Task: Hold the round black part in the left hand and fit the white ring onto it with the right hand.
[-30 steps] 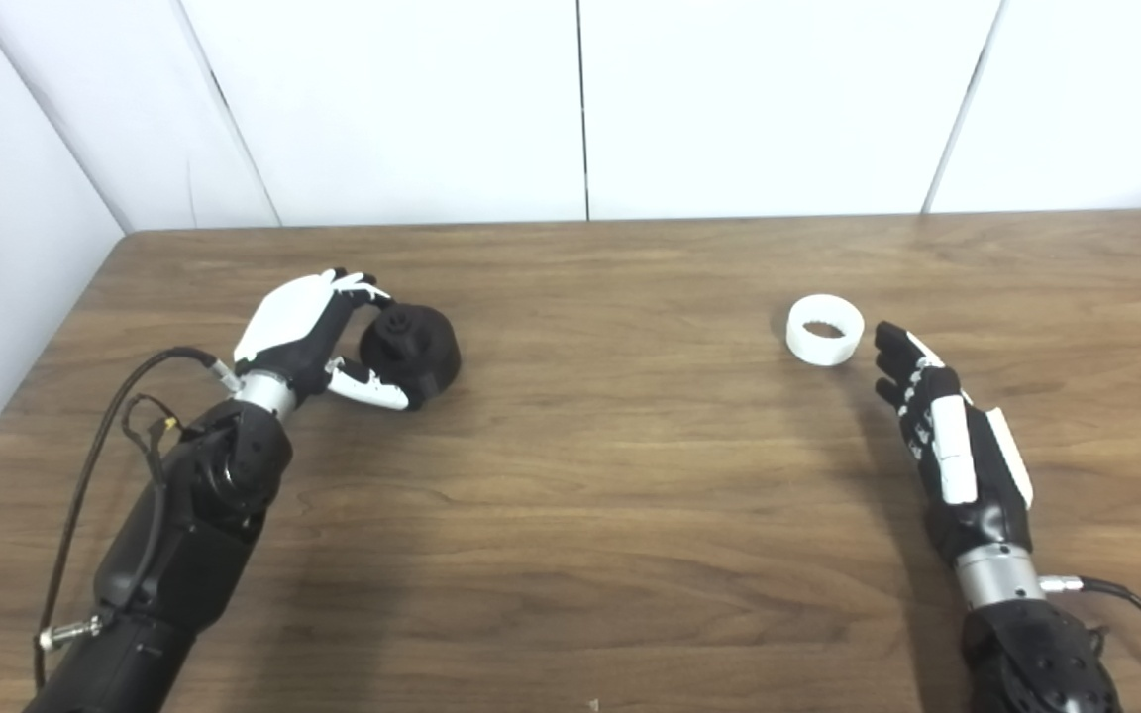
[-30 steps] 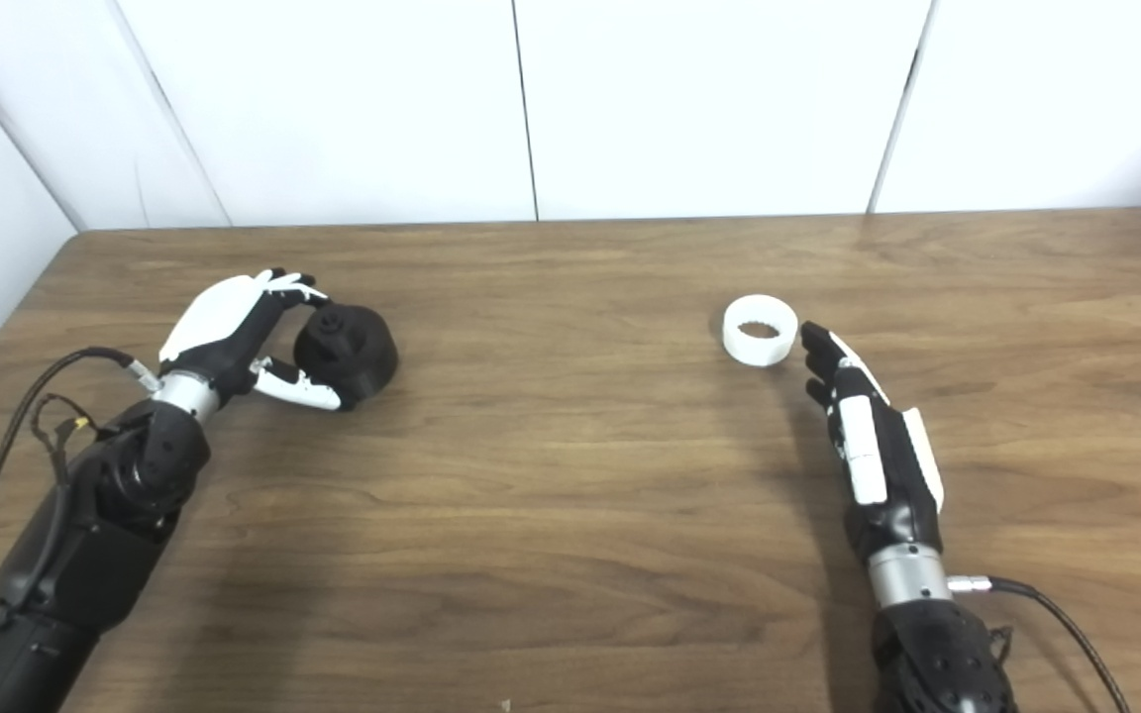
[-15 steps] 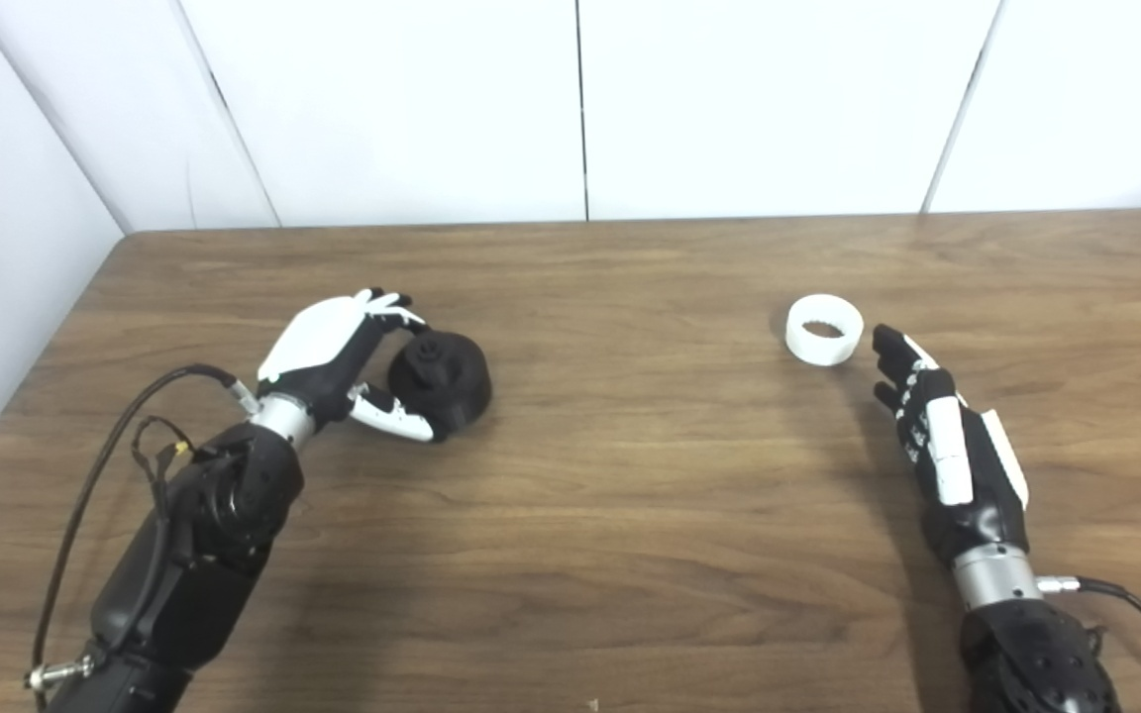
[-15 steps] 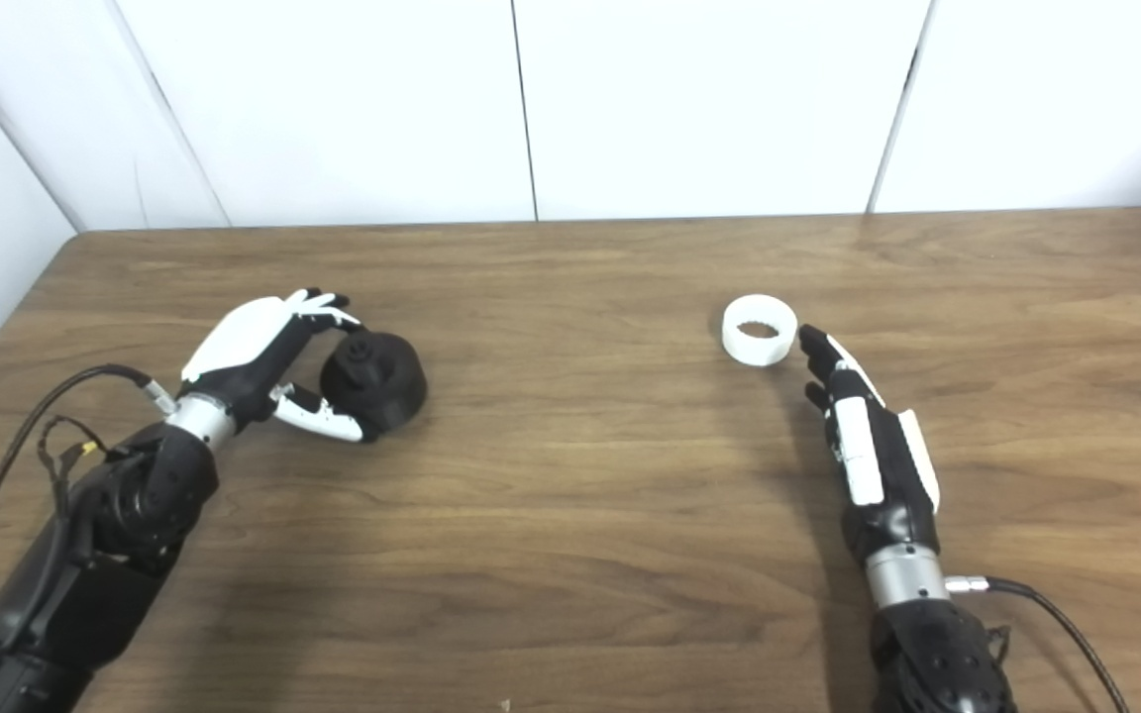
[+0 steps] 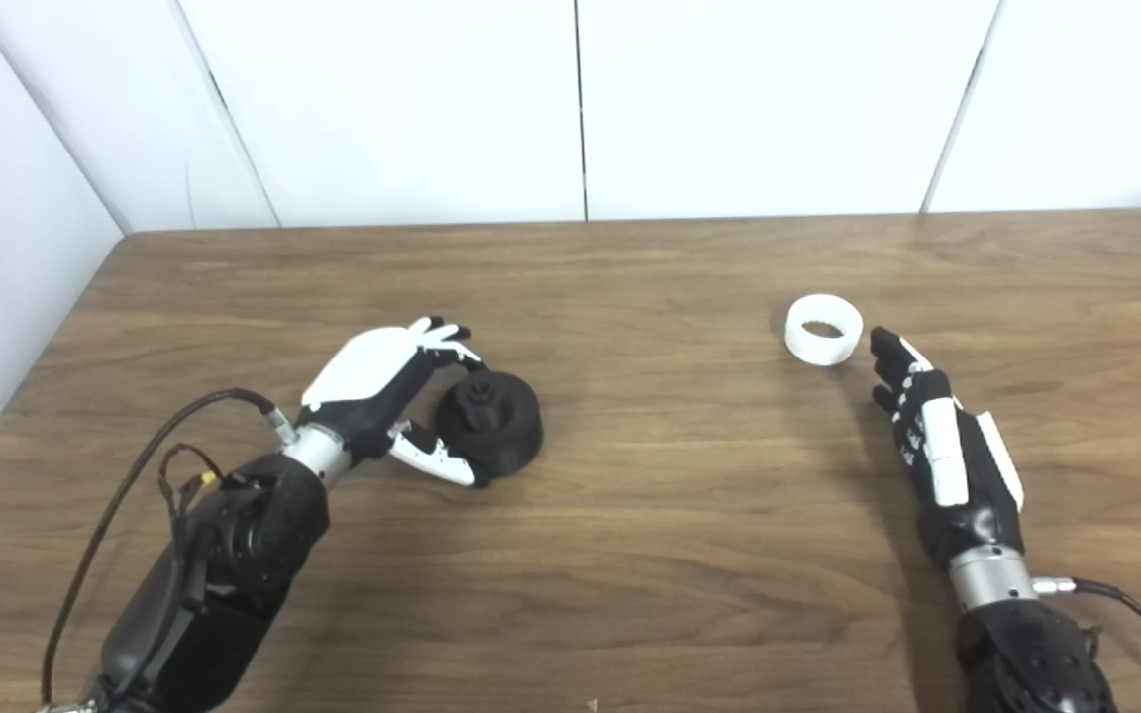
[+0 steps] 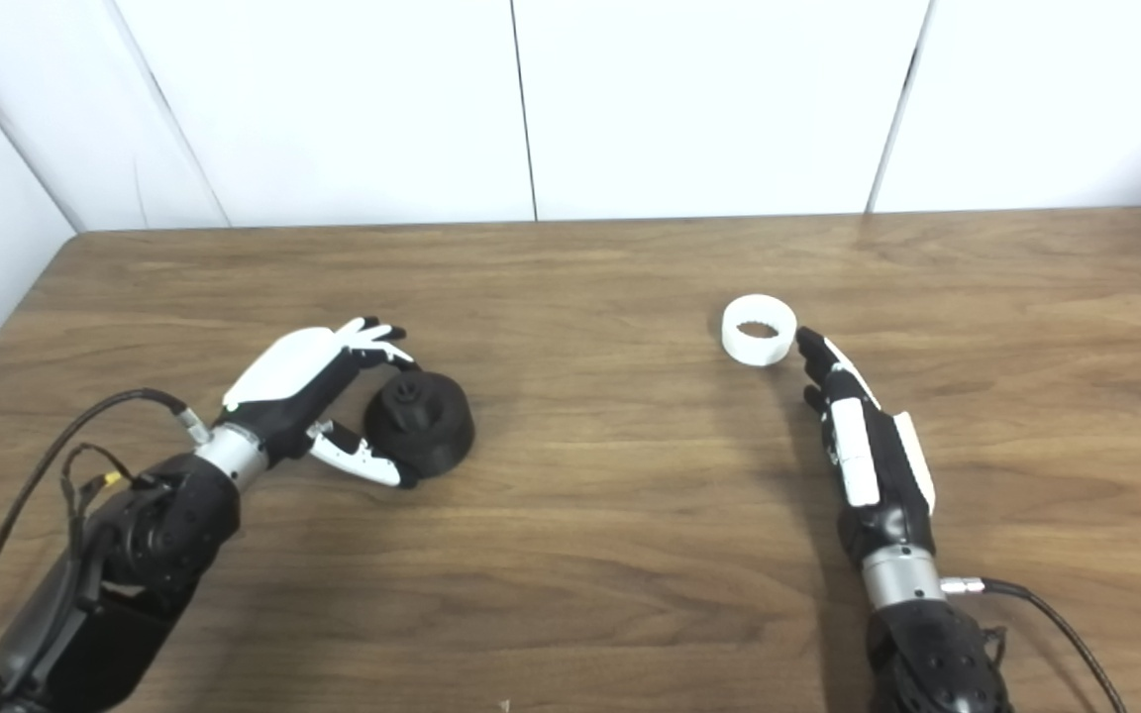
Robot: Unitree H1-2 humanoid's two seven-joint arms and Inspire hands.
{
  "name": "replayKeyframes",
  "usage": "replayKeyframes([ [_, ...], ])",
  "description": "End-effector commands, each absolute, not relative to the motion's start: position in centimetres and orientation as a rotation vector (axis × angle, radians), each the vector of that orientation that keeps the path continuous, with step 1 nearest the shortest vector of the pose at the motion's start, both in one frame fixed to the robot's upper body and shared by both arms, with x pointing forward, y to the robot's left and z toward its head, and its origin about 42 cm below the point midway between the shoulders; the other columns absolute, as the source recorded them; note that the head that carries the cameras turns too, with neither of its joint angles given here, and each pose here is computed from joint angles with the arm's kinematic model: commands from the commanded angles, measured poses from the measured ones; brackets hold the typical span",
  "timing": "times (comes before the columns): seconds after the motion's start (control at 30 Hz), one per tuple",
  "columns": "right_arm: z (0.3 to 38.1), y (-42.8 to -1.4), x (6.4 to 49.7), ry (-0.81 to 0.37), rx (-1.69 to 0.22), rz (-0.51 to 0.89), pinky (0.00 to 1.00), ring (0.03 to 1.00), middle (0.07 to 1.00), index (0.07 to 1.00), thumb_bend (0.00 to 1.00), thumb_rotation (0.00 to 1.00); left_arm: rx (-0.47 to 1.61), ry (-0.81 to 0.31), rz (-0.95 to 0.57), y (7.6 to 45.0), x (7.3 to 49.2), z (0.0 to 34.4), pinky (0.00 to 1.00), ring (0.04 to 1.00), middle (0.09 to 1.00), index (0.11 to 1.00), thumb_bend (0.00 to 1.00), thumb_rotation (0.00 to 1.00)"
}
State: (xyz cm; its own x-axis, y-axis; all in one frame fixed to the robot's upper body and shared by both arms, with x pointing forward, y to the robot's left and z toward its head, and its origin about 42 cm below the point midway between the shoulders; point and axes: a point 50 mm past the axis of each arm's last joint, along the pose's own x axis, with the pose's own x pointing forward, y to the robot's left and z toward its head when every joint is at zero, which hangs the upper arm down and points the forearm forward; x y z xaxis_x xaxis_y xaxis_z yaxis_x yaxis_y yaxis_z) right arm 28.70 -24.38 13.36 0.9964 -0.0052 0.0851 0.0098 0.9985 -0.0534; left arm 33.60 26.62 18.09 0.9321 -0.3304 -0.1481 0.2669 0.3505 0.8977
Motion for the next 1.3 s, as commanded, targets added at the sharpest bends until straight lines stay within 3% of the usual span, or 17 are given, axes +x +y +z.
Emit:
replayKeyframes([
  [0.0, 15.2, -23.8, 29.1, -0.159, -0.049, 0.000, 0.95, 0.961, 0.933, 0.889, 0.69, 1.00, 1.165, -0.162, -0.399, 25.6, 33.5, 19.9, 0.97, 1.000, 0.949, 0.641, 0.84, 0.31],
  [0.17, 15.3, -23.7, 29.0, -0.160, -0.045, 0.001, 0.95, 0.963, 0.933, 0.892, 0.68, 1.00, 1.140, -0.191, -0.450, 24.2, 32.2, 19.5, 0.91, 1.000, 0.951, 0.640, 0.84, 0.31],
  [0.53, 15.3, -23.7, 28.9, -0.161, -0.045, -0.006, 0.96, 0.969, 0.934, 0.888, 0.69, 1.00, 1.135, -0.279, -0.559, 21.1, 29.5, 18.5, 1.00, 1.000, 0.951, 0.637, 0.83, 0.34],
  [0.67, 15.4, -23.8, 28.9, -0.162, -0.047, -0.004, 0.96, 0.968, 0.933, 0.892, 0.70, 1.00, 1.123, -0.292, -0.581, 20.5, 28.8, 18.3, 0.98, 1.000, 0.948, 0.632, 0.84, 0.30],
  [1.27, 15.9, -24.5, 29.2, -0.181, -0.053, -0.004, 0.94, 0.956, 0.921, 0.883, 0.70, 1.00, 1.131, -0.297, -0.617, 19.6, 27.5, 18.5, 1.00, 1.000, 0.949, 0.633, 0.83, 0.35],
])
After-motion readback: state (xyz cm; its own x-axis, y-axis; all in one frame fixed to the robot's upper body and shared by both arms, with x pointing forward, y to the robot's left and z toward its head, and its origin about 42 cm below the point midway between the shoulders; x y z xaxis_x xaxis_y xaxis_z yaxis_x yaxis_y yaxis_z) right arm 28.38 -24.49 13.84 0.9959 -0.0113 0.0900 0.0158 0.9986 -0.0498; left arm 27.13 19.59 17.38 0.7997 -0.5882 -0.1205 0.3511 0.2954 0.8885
